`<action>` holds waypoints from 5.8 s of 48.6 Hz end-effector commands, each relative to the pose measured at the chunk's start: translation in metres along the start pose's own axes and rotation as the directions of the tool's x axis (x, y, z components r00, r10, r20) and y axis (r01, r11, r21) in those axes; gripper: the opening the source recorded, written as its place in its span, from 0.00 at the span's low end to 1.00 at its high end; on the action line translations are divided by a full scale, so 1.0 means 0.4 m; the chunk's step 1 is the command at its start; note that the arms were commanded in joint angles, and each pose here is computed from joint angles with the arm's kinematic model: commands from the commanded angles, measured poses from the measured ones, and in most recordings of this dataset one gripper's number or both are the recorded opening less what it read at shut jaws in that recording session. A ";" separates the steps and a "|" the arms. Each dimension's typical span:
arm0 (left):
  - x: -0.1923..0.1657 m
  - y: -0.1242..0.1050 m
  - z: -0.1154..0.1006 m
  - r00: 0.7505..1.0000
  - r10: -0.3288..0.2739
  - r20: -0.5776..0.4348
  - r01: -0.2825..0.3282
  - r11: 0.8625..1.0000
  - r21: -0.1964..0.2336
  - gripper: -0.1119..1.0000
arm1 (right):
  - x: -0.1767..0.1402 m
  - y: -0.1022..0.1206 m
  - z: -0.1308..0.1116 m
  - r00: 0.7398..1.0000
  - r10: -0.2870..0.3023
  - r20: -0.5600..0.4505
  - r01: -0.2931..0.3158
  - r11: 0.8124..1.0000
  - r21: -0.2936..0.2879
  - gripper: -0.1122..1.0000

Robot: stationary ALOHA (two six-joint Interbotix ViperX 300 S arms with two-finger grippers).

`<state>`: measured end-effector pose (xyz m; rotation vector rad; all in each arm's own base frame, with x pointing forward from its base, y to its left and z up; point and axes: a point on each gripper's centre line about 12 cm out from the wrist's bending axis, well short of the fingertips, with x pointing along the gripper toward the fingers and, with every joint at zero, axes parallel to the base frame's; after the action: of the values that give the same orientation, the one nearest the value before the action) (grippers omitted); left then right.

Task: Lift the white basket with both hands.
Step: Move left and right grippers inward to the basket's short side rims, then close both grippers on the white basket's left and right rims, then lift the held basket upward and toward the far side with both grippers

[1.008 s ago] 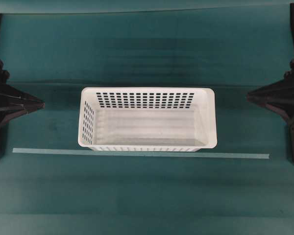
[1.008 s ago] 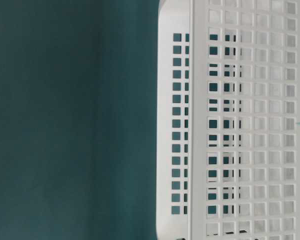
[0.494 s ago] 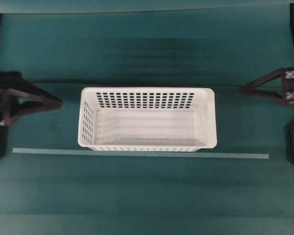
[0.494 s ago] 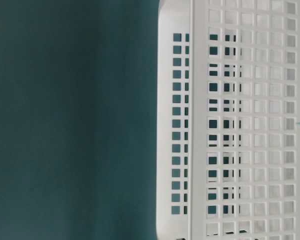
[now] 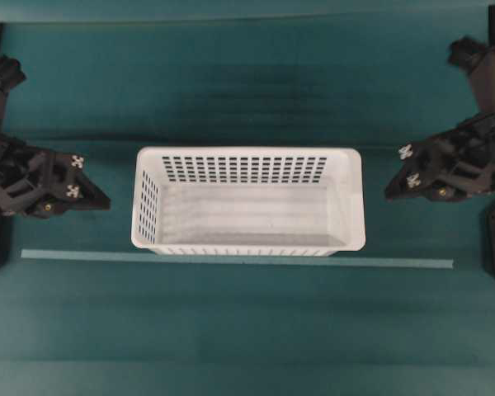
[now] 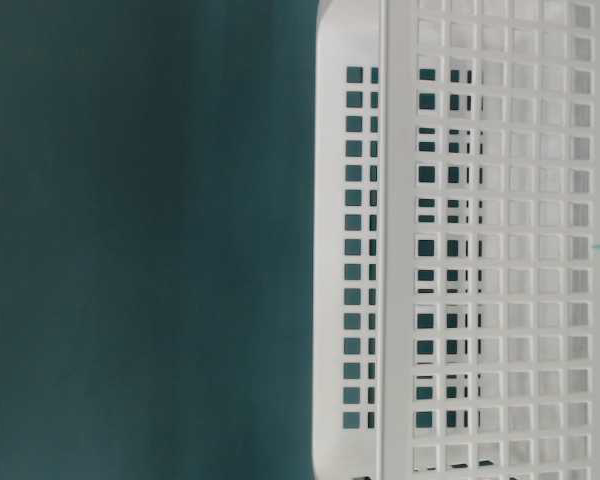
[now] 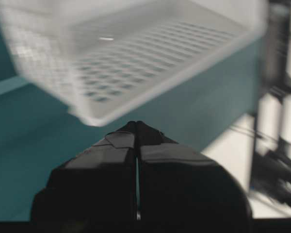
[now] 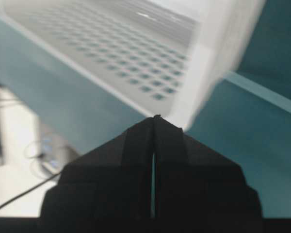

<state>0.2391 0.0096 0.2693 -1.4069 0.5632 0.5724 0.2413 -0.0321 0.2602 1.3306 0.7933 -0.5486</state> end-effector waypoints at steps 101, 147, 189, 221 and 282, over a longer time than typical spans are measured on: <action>0.306 0.040 0.068 0.907 0.422 -0.002 -0.421 0.906 0.032 0.87 | 0.280 0.009 0.088 0.902 -0.427 -0.071 0.432 0.895 0.108 0.92; 0.390 0.098 0.055 0.897 0.441 -0.012 -0.440 0.897 0.038 0.87 | 0.394 -0.053 0.053 0.897 -0.436 -0.068 0.441 0.885 0.149 0.92; 0.375 0.080 0.049 0.906 0.424 -0.012 -0.423 0.905 0.048 0.20 | 0.378 -0.040 0.042 0.882 -0.452 -0.133 0.470 0.861 0.193 0.29; 0.357 0.044 0.054 0.923 0.385 -0.005 -0.384 0.921 0.063 0.12 | 0.356 -0.029 0.043 0.883 -0.449 -0.136 0.468 0.864 0.187 0.28; -0.095 -0.379 0.108 0.967 0.253 0.031 -0.255 0.959 0.127 0.10 | -0.140 0.339 0.062 0.972 -0.213 -0.101 0.222 0.971 0.089 0.28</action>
<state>0.3165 0.0401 0.3767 -1.2420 0.8275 0.8160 0.3089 -0.0408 0.3684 1.3996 1.0401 -0.7768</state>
